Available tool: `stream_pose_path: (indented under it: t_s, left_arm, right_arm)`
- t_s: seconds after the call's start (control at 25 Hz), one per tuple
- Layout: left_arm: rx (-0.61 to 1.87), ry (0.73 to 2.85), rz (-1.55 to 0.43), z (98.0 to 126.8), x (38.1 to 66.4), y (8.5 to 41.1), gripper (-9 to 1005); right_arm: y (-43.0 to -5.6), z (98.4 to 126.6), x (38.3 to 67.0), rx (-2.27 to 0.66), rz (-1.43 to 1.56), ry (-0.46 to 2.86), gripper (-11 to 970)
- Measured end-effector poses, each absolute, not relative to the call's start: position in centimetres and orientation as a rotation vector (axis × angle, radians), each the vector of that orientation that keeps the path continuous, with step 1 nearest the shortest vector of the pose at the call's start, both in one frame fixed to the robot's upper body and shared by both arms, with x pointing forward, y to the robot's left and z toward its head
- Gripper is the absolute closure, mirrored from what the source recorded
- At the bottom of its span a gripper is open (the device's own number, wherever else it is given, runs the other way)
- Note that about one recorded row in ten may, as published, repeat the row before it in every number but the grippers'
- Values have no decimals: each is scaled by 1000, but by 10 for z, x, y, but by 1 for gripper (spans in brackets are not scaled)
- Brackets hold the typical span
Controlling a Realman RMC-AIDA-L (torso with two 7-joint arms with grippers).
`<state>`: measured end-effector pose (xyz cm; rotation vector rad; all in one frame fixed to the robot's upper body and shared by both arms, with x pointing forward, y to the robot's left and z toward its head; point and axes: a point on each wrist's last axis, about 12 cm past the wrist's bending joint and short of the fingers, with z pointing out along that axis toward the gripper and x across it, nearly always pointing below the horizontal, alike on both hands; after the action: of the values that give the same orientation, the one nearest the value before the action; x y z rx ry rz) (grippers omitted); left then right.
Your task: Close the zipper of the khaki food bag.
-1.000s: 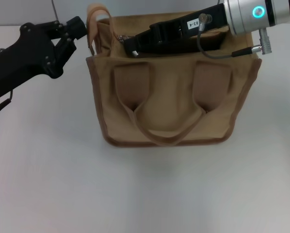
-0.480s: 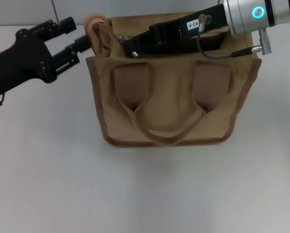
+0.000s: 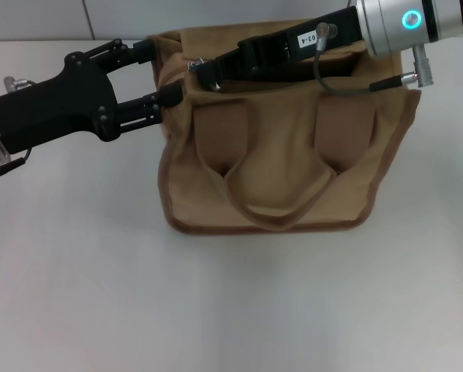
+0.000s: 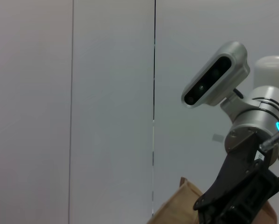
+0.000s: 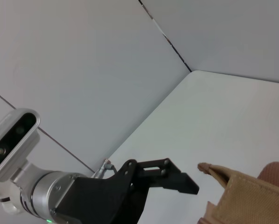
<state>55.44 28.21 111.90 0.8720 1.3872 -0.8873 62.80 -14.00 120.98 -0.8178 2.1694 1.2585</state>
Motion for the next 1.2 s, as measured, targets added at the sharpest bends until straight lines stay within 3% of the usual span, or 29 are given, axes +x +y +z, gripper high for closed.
stream_pose_path:
  t_s: [0.16,0.44,0.76,1.2]
  left_arm:
    - [867,1426,-820,1120,557,292,224]
    - [902,1479,-743,1121,558,307,251]
    - [1050,1518,-760,1115,566,283,283]
    - [1003,1487,-664,1114,574,280,325]
  right_arm:
    - [-140,1210,628,-824,1252,2162,960]
    - [-140,1210,629,-825,1249,2160,959]
    - [-140,1210,628,-829,1249,2161,959]
    - [-141,1209,628,-834,1244,2168,959]
